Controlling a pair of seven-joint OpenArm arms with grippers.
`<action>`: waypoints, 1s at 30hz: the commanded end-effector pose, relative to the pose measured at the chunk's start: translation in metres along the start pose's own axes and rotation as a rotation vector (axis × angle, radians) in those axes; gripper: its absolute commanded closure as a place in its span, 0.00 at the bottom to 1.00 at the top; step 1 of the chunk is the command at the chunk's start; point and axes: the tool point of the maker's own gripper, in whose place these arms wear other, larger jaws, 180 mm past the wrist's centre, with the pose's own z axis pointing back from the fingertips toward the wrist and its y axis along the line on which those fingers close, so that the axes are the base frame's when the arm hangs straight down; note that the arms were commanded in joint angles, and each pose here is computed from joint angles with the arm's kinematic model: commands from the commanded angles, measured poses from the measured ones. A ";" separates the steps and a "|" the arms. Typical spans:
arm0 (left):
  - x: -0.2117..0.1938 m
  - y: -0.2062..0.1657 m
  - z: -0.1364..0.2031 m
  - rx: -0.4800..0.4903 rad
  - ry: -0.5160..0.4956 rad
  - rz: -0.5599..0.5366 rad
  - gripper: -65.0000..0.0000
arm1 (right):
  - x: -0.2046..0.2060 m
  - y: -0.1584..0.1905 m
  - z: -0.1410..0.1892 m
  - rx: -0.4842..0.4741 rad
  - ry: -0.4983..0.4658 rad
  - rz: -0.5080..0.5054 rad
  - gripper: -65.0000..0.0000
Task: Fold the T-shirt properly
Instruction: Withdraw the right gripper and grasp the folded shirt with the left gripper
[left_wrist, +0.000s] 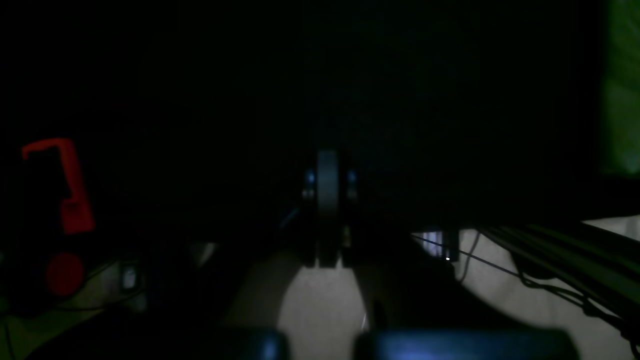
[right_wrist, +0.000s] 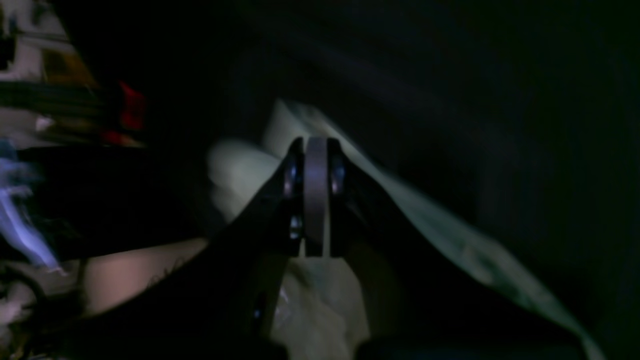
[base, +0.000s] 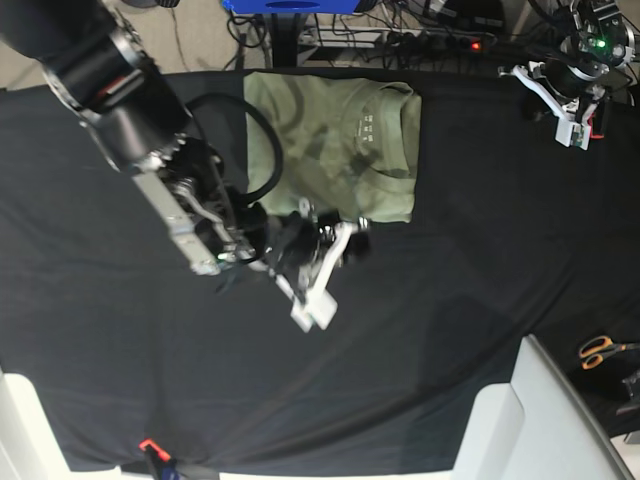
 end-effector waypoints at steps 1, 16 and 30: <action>0.009 -0.001 0.003 -0.001 -0.034 -0.004 1.00 | 0.037 0.009 0.016 0.012 -0.117 0.042 1.00; 0.055 -0.076 0.027 -0.340 -0.323 0.285 0.26 | -0.040 -0.073 0.132 -0.327 -0.096 0.024 1.00; 0.051 -0.168 -0.050 -0.621 -0.173 0.358 0.00 | -0.114 -0.073 0.129 -0.406 0.030 0.086 1.00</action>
